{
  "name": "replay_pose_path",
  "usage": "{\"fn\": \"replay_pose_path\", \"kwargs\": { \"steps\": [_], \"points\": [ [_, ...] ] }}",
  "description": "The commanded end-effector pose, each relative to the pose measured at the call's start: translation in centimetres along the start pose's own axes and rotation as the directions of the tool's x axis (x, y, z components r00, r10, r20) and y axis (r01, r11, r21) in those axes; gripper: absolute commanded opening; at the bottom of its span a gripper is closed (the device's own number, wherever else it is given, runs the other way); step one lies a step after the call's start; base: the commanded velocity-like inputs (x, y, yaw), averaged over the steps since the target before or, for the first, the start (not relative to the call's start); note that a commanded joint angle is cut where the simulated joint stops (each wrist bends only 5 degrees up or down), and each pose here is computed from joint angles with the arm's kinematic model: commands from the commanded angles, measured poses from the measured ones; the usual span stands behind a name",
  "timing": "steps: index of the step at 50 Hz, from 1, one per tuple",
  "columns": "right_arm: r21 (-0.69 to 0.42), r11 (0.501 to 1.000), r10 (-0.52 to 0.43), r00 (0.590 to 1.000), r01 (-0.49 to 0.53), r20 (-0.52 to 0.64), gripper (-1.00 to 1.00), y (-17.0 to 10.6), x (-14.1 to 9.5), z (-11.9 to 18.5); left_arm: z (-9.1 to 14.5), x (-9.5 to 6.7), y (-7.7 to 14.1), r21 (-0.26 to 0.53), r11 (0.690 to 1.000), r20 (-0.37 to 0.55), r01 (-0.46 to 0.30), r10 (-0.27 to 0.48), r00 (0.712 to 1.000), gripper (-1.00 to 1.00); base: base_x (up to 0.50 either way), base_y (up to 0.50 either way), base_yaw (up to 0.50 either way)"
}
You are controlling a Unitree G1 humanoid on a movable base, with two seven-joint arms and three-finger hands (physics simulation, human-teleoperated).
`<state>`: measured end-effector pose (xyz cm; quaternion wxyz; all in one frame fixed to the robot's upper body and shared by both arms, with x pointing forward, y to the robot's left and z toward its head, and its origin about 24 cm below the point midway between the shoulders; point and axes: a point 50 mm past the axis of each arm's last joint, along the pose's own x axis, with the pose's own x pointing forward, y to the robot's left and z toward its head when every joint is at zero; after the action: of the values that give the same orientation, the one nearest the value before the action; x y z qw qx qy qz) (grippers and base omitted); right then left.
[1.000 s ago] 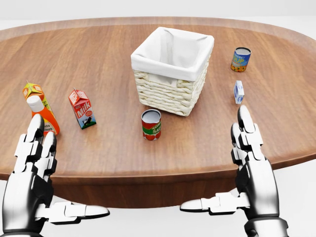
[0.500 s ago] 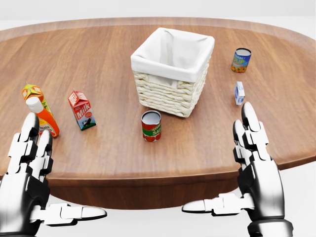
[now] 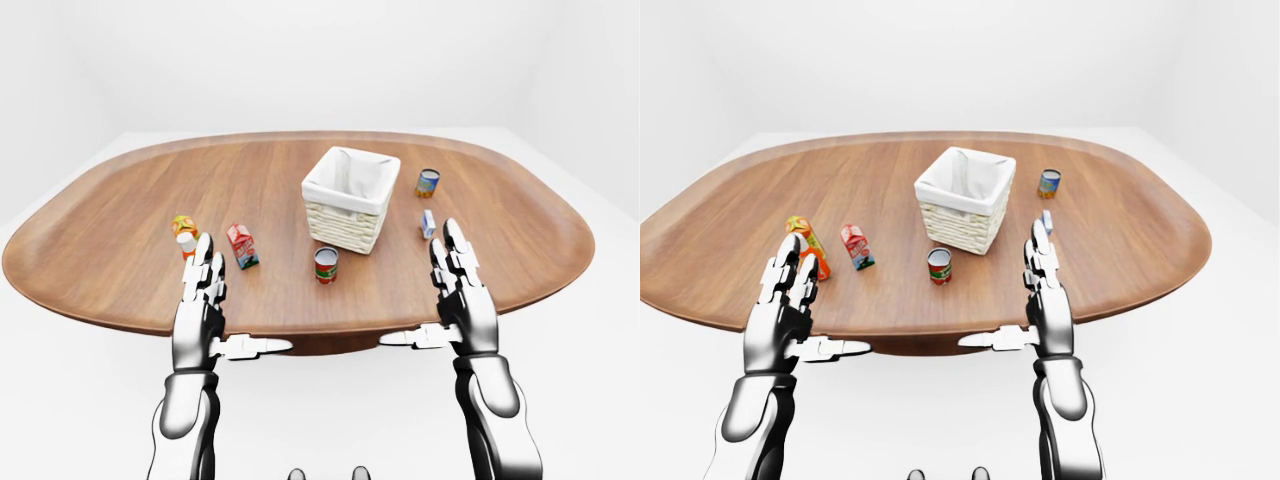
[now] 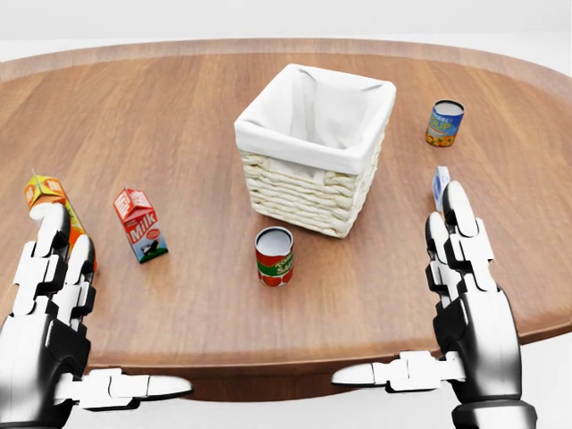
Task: Pick the milk and place it in the basket.
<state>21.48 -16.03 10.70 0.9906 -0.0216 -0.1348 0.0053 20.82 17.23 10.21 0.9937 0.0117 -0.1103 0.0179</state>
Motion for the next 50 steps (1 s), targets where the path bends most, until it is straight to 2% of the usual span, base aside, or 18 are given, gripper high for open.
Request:
{"fn": "replay_pose_path", "kwargs": {
  "steps": [1,50],
  "points": [
    [-0.001,1.000,0.000,1.000,0.000,0.007,1.00,-0.01,-0.09,0.13,-0.02,-0.07,-0.08,0.001,1.000,0.000,0.003,-0.003,1.000,1.00,0.25,0.00,0.00],
    [-0.005,1.000,0.007,1.000,-0.007,0.012,1.00,0.16,-0.15,0.16,-0.02,-0.06,-0.10,-0.003,1.000,-0.001,0.005,-0.005,1.000,1.00,0.25,0.00,0.00]
  ]
}}
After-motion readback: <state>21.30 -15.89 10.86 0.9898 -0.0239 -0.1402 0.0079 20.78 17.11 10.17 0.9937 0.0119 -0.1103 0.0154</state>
